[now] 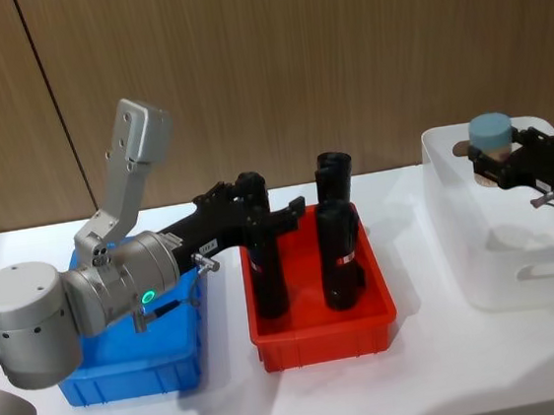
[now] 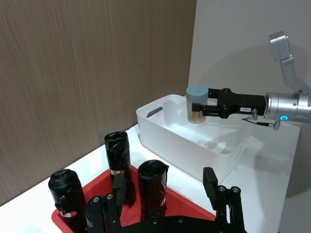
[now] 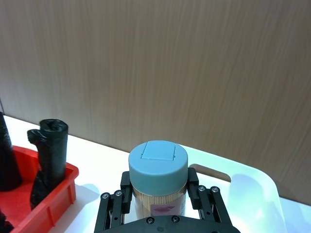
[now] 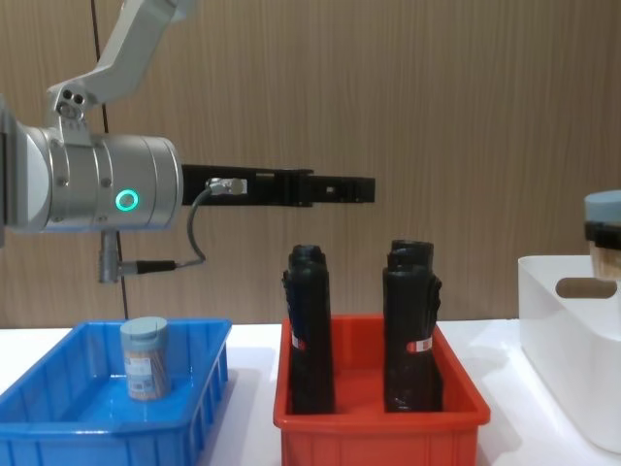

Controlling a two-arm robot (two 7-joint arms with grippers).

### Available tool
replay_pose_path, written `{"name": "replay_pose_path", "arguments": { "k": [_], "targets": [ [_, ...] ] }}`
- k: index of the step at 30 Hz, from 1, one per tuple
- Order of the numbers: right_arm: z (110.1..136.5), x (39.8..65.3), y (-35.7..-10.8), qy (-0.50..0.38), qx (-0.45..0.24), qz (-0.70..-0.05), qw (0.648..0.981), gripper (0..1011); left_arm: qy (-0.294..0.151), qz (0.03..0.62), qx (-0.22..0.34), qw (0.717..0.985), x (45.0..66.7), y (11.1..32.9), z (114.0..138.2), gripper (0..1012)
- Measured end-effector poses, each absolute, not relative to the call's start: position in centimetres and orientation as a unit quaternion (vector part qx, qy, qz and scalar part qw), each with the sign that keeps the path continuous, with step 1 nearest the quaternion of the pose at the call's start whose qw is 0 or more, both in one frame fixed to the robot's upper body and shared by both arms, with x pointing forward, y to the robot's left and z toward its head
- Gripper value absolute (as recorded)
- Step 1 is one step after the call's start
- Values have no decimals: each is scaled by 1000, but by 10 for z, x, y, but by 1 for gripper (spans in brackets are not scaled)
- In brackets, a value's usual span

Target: Pick the cotton swabs from the blue box and place them into the white box.

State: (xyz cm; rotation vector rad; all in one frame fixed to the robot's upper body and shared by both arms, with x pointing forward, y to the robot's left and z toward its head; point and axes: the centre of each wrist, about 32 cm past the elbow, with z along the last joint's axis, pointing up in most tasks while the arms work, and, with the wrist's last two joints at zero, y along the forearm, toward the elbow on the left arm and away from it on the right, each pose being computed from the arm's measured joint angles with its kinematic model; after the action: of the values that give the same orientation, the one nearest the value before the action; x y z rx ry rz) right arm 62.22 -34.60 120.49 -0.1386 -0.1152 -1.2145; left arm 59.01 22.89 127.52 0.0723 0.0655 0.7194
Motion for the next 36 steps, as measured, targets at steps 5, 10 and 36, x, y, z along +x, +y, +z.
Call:
{"name": "replay_pose_path", "arguments": {
  "k": [5,10,36],
  "targets": [
    [1203,626,-353,-39,-64,-575,814,736,32,352,35,935,590,229,1275,1004],
    [1201,628,-358,-25,-60,-578,813,887,32,352,35,935,590,229,1275,1004],
    [1195,627,-368,-11,-47,-578,815,1002,32,352,35,935,590,229,1275,1004]
  ]
}}
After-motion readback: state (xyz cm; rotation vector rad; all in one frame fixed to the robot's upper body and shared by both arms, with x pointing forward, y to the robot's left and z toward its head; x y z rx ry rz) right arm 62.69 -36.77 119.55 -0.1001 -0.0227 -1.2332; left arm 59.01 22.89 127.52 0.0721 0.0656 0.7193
